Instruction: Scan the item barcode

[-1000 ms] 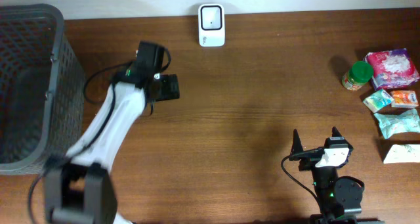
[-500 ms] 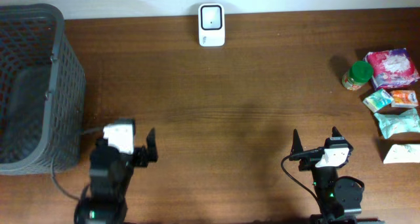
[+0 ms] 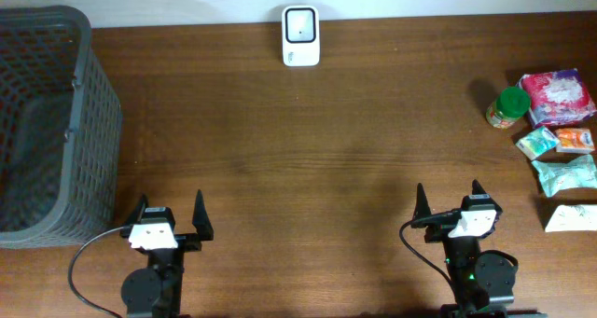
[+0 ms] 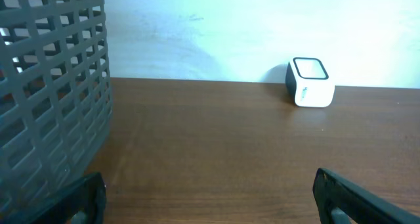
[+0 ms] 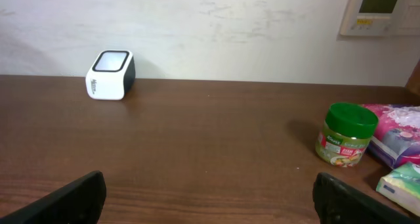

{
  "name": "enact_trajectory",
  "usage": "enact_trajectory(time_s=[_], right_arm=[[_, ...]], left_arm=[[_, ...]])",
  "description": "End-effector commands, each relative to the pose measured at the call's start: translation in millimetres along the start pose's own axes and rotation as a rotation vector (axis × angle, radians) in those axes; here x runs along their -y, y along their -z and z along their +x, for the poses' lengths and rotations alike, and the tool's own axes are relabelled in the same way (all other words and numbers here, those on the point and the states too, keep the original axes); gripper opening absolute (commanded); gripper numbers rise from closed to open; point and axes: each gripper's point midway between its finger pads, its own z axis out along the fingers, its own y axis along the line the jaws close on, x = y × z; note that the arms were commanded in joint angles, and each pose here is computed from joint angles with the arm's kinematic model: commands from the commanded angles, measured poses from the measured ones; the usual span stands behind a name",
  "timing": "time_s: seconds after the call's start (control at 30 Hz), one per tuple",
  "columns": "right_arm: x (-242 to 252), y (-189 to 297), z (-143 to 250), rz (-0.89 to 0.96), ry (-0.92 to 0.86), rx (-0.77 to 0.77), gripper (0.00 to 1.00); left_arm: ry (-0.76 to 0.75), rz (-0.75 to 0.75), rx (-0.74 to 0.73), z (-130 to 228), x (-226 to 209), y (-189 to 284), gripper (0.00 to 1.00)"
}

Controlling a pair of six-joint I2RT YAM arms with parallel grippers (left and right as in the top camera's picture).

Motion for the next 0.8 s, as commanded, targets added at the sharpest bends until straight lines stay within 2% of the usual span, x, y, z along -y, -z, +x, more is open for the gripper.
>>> enact_trajectory(time_s=[0.0, 0.23, 0.33, 0.57, 0.63, 0.77], right_arm=[[0, 0, 3, 0.004, 0.008, -0.004, 0.99], [0, 0, 3, 0.004, 0.007, -0.004, 0.99], [0, 0, 3, 0.004, 0.008, -0.004, 0.99], [0, 0, 3, 0.004, 0.007, -0.004, 0.99], [0, 0, 3, 0.004, 0.007, -0.004, 0.99], [0, 0, 3, 0.004, 0.007, -0.004, 0.99]], left_arm=[[-0.012, 0.013, 0.012, 0, 2, 0, 0.99], [-0.022, 0.029, -0.009, 6, 6, 0, 0.99], [-0.100, 0.055, -0.007, 5, 10, 0, 0.99], [-0.084, 0.076, -0.011, 7, 16, 0, 0.99], [-0.007, 0.052, -0.014, 7, 12, 0, 0.99], [0.008, 0.043, -0.016, 7, 11, 0, 0.99]])
